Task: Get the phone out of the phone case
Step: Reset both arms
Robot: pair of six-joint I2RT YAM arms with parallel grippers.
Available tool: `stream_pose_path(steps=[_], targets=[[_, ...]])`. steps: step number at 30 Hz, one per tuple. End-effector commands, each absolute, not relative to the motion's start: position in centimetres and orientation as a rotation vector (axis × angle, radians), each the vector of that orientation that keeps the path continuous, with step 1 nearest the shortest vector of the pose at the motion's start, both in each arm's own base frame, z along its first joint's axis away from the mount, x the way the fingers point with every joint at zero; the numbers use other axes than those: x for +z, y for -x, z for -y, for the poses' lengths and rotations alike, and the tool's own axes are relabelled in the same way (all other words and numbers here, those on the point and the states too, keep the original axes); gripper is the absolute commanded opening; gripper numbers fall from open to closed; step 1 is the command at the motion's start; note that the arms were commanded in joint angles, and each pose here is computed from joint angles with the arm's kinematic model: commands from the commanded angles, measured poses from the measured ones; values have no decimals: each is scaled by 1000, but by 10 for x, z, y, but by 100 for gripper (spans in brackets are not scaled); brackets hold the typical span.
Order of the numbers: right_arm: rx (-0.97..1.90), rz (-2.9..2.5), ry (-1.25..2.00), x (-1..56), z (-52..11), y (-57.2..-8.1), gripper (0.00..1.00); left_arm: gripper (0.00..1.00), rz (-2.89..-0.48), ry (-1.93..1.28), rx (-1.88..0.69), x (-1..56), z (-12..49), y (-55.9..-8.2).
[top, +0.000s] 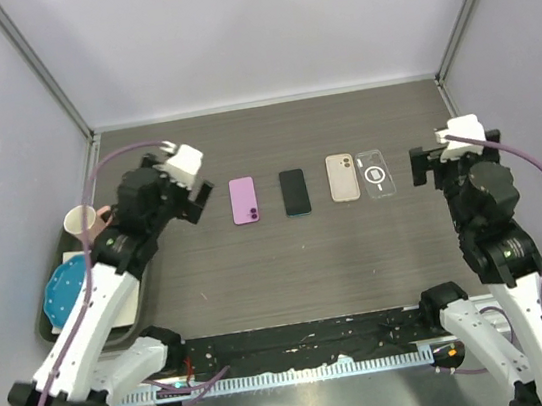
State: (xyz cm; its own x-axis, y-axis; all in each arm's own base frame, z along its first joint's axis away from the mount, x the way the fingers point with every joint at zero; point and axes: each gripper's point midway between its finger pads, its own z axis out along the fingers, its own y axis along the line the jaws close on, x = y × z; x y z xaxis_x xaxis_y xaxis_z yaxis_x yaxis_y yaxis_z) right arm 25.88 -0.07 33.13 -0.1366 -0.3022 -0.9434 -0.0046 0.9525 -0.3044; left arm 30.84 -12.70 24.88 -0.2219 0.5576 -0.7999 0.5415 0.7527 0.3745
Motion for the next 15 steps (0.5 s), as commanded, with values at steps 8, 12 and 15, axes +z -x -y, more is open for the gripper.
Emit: stream_pose_path(steps=[8, 12, 15], targets=[[-570, -1467, -327, 346, 87, -218, 100, 100, -1782, -271, 248, 313, 24, -288], [-552, -1445, -344, 347, 88, -211, 100, 100, -1766, -246, 241, 314, 20, -287], [-547, -1443, -345, 347, 88, -211, 100, 100, -1758, -248, 228, 316, 21, -285]])
